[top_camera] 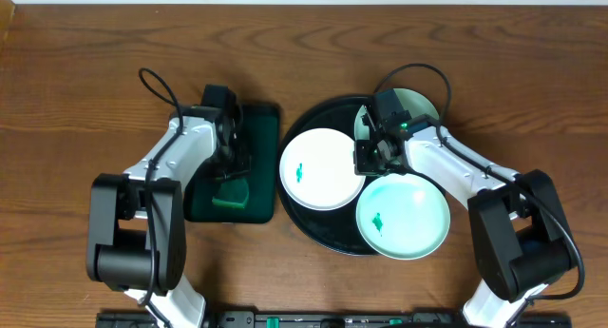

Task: Clean dirty plates on tray and stack at the side
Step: 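Lower the left gripper onto the green sponge in the dark tray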

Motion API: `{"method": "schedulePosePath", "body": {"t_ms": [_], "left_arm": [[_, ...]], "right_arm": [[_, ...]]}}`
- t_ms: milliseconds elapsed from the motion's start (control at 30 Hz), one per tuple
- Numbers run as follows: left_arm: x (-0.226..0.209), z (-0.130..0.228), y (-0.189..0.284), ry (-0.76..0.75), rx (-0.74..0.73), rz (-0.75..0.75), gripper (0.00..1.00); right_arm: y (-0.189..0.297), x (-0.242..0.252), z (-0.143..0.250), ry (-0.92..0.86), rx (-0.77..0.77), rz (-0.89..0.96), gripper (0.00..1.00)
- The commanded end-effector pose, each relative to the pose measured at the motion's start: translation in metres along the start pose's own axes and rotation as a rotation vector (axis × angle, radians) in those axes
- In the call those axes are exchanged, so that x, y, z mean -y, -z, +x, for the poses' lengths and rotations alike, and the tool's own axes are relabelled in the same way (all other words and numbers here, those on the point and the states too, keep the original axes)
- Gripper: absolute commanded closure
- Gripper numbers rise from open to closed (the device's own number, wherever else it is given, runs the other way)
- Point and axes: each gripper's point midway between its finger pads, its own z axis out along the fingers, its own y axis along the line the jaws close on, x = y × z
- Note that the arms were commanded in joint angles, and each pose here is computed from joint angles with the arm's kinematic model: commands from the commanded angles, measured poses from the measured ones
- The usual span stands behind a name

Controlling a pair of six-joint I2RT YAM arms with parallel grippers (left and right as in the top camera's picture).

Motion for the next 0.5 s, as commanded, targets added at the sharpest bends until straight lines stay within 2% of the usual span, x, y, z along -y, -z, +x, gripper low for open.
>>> {"method": "schedulePosePath", "body": {"t_ms": [0, 467], "left_arm": [[-0.011, 0.019, -0.02, 0.019, -0.058, -0.042, 0.62], [-0.004, 0.02, -0.007, 0.021, -0.087, -0.016, 0.61]], "right_arm": [[-0.002, -0.003, 0.002, 0.004, 0.004, 0.009, 0.99], [-0.002, -0.003, 0.002, 0.004, 0.004, 0.009, 0.98]]}}
